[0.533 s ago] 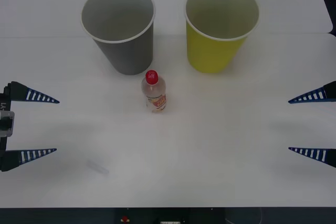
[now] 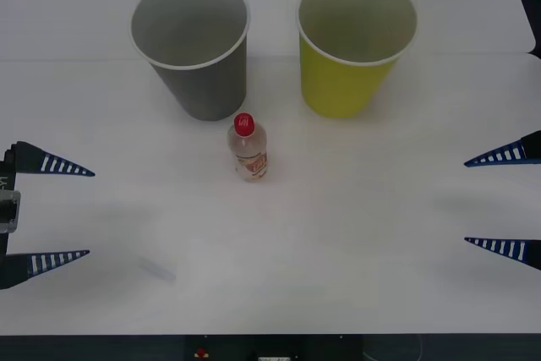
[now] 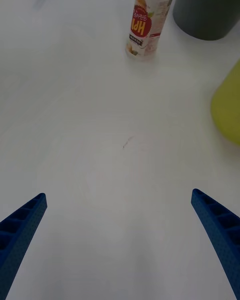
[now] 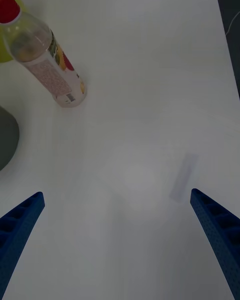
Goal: Put the can into the green bin and the plastic bottle into the gray bin
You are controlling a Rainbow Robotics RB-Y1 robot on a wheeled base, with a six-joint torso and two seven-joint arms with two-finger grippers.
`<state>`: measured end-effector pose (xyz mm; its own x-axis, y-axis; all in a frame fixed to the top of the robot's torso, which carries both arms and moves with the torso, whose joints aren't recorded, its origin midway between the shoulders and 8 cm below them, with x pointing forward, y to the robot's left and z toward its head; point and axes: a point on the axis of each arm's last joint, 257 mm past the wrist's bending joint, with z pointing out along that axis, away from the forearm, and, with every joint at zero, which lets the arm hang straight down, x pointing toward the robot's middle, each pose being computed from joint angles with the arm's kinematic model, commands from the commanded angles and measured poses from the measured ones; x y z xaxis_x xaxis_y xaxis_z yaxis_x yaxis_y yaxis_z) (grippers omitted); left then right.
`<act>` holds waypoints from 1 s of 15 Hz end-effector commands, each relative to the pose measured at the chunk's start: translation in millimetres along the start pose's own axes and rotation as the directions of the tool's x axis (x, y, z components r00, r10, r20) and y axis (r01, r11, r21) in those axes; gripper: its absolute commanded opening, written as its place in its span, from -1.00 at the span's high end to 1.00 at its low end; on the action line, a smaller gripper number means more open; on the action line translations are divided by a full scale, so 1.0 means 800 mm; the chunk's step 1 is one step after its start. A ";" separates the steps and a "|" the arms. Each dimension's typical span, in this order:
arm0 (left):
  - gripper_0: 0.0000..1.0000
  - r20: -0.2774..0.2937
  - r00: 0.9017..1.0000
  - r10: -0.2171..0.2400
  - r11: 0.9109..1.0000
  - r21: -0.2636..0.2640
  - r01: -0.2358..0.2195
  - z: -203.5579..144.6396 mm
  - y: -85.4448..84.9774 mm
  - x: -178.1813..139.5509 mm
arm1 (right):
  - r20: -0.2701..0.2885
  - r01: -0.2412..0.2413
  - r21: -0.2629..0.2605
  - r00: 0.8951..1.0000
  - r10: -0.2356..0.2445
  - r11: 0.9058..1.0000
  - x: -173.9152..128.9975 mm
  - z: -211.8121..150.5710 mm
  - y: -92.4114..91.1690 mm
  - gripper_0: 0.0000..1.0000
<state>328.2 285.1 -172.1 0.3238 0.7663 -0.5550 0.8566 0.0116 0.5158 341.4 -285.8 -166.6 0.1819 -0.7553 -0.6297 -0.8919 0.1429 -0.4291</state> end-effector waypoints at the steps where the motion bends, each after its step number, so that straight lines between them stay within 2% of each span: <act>1: -1.00 0.004 0.999 -0.035 0.999 -0.002 0.035 0.001 -0.005 0.004 | 0.000 0.000 0.000 1.000 0.000 1.000 0.000 0.000 0.000 -1.00; 3: -1.00 0.019 0.997 -0.073 0.997 -0.012 0.073 0.004 -0.007 0.005 | 0.000 0.000 0.000 1.000 0.000 1.000 0.000 0.000 0.000 -1.00; 5: -1.00 0.076 0.984 -0.159 0.987 0.004 0.160 0.015 -0.017 0.003 | 0.000 0.000 0.000 1.000 0.000 1.000 0.000 0.000 0.000 -1.00; 7: -1.00 0.126 0.964 -0.234 0.972 0.030 0.233 0.027 -0.023 0.004 | 0.000 0.000 0.000 1.000 0.000 1.000 0.000 0.000 0.000 -1.00; 9: -1.00 0.160 0.946 -0.282 0.959 0.044 0.279 0.036 -0.026 0.005 | 0.000 0.000 0.000 1.000 0.000 1.000 0.000 0.000 0.000 -1.00; 13: -1.00 0.241 0.905 -0.349 0.937 0.074 0.342 0.054 -0.022 0.004 | 0.000 0.000 0.000 1.000 0.000 1.000 0.000 0.000 0.000 -1.00; 15: -1.00 0.285 0.879 -0.381 0.924 0.084 0.373 0.068 -0.018 0.001 | 0.000 0.000 0.000 1.000 0.000 1.000 0.000 0.000 0.000 -1.00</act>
<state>334.1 255.8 -213.1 0.0813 0.5104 -0.8561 0.9450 0.2334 0.2289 341.3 -285.8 -166.6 0.1819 -0.7552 -0.6297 -0.8919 0.1429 -0.4291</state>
